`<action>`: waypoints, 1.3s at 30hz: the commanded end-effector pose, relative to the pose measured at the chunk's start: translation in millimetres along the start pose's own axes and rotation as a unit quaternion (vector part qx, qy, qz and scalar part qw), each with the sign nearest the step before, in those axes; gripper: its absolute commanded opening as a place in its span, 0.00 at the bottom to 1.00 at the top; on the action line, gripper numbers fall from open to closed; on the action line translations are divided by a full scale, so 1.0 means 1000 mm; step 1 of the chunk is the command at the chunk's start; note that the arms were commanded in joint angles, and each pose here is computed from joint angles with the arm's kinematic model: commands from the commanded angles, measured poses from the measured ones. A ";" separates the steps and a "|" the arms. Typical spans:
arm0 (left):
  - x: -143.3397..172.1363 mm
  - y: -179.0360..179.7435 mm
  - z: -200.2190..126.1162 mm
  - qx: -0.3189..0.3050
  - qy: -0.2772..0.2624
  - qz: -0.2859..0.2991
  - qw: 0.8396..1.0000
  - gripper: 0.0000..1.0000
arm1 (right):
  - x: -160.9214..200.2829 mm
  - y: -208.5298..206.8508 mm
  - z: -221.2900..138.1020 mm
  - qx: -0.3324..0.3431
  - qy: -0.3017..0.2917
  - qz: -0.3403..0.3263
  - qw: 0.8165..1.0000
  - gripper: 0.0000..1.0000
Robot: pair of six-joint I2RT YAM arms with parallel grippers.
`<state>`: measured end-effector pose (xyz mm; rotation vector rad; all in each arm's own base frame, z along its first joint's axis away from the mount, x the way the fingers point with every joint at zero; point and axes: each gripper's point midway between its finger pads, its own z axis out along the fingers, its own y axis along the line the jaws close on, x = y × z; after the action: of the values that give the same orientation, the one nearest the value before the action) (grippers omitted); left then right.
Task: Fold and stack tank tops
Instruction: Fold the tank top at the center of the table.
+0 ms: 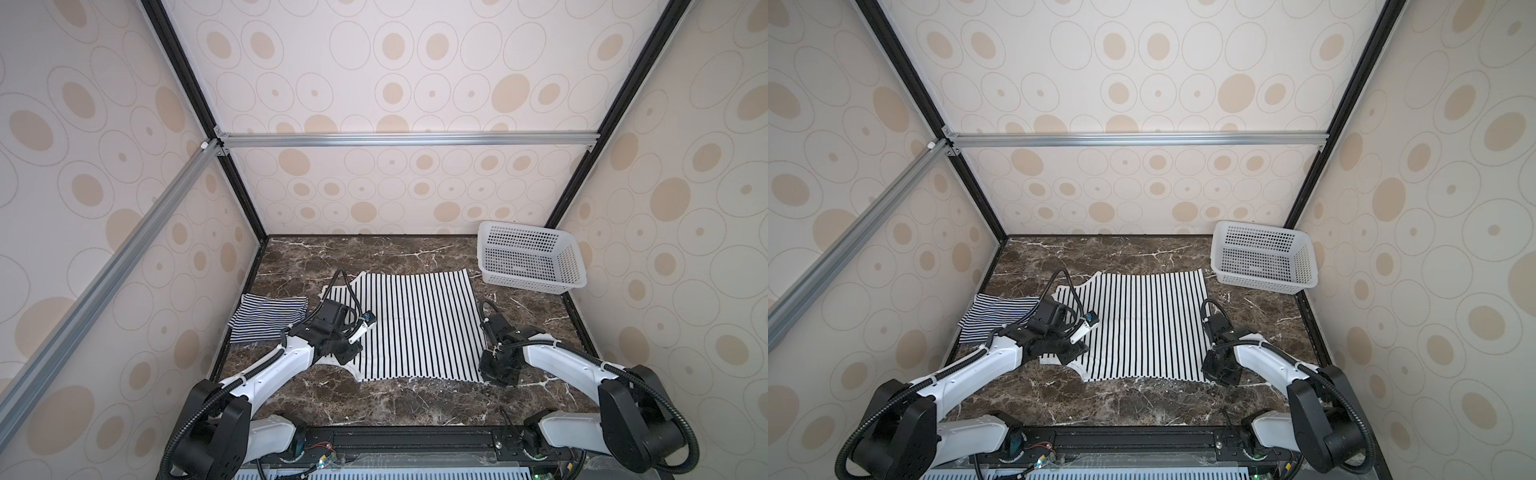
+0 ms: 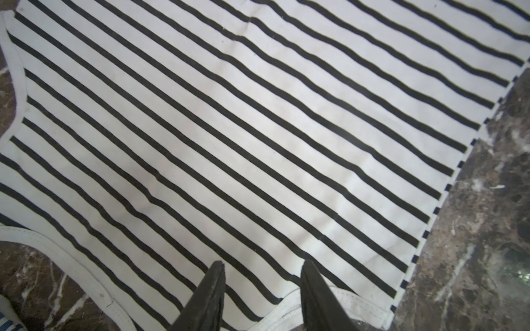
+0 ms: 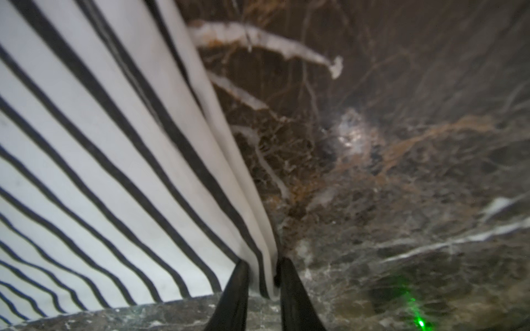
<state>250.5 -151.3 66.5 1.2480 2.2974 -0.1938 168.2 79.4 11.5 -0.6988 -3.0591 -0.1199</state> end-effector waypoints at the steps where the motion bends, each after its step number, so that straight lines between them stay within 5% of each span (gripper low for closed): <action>1: 0.010 -0.014 0.001 0.010 0.027 0.032 0.999 0.44 | -0.003 0.001 0.013 0.004 -0.009 -0.002 1.000 0.15; 9: 0.021 -0.049 0.000 0.053 0.047 0.089 0.993 0.46 | -0.010 0.024 -0.009 -0.019 -0.031 -0.034 0.999 0.05; 34: 0.050 -0.094 0.014 0.109 0.119 0.198 0.967 0.44 | -0.042 0.064 -0.041 -0.042 -0.068 -0.059 0.995 0.05; 37: 0.048 -0.091 0.018 0.096 0.117 0.200 0.968 0.41 | -0.044 0.064 -0.043 -0.038 -0.072 -0.060 0.995 0.05; 39: 0.046 -0.088 0.020 0.087 0.115 0.201 0.969 0.28 | -0.046 0.065 -0.043 -0.038 -0.075 -0.062 0.995 0.05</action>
<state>162.1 -173.5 17.8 1.8548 2.2224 -0.1495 234.1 116.8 55.9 -0.5608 -3.2428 -0.2377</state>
